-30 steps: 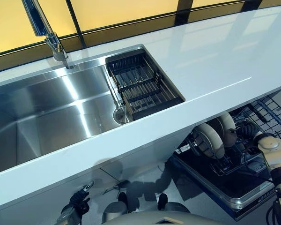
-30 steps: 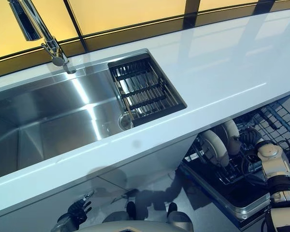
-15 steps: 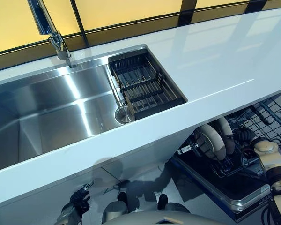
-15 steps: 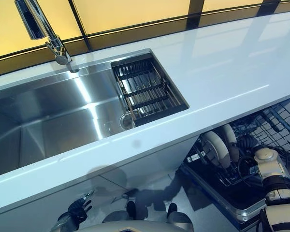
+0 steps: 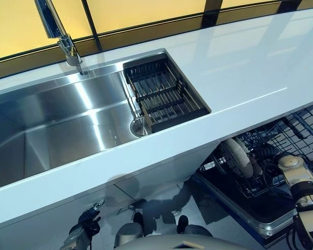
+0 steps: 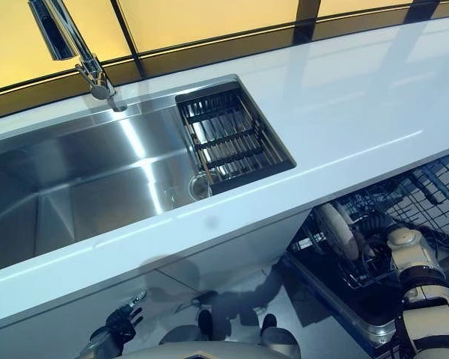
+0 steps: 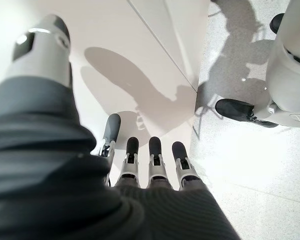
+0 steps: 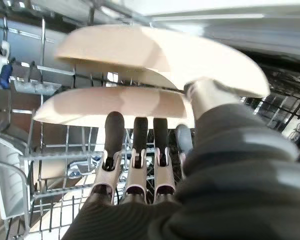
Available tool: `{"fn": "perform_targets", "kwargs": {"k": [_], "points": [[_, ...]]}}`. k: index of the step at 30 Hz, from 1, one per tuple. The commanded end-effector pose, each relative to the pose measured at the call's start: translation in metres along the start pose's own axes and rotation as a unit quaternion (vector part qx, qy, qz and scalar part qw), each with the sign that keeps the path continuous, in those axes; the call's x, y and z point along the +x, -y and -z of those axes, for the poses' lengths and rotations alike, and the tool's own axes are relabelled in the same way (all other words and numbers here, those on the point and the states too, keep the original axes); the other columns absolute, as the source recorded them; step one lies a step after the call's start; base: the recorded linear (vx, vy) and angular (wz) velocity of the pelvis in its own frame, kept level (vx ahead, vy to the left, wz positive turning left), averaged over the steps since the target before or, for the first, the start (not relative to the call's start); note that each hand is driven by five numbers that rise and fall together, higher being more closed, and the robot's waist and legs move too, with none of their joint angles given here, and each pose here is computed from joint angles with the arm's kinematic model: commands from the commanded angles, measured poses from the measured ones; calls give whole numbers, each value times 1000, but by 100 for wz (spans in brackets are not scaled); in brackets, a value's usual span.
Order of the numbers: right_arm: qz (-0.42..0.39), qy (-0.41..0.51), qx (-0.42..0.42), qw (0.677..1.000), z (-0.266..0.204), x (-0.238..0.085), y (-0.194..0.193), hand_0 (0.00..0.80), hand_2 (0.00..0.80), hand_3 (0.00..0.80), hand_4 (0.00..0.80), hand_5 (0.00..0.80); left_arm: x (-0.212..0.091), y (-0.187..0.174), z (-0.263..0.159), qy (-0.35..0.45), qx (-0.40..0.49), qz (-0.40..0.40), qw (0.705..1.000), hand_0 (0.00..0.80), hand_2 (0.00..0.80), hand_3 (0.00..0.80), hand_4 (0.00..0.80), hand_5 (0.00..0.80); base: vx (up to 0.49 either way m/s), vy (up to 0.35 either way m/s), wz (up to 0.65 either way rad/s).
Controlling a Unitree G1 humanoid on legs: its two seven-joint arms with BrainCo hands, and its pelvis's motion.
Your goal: Take plates into dishwasher
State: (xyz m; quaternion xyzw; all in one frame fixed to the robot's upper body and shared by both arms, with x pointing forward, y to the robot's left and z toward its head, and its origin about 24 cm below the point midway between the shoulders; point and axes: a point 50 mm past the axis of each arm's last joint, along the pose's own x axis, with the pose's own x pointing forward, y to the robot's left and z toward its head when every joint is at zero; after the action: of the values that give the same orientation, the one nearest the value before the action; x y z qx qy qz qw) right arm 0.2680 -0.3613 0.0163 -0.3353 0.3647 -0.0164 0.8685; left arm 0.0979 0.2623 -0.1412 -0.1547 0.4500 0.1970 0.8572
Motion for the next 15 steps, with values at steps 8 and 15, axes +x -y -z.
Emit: {"fn": "perform_targets", "kwargs": {"k": [8, 15], "points": [[38, 34, -15, 999, -28, -2, 25, 0, 0, 0, 0, 0, 7, 13, -37, 64, 25, 26, 997, 0, 0, 0, 0, 0, 0, 0, 0], [58, 44, 0, 997, -22, -10, 36, 0, 0, 0, 0, 0, 7, 13, -39, 68, 6, 23, 997, 0, 0, 0, 0, 0, 1, 21, -2]]}}
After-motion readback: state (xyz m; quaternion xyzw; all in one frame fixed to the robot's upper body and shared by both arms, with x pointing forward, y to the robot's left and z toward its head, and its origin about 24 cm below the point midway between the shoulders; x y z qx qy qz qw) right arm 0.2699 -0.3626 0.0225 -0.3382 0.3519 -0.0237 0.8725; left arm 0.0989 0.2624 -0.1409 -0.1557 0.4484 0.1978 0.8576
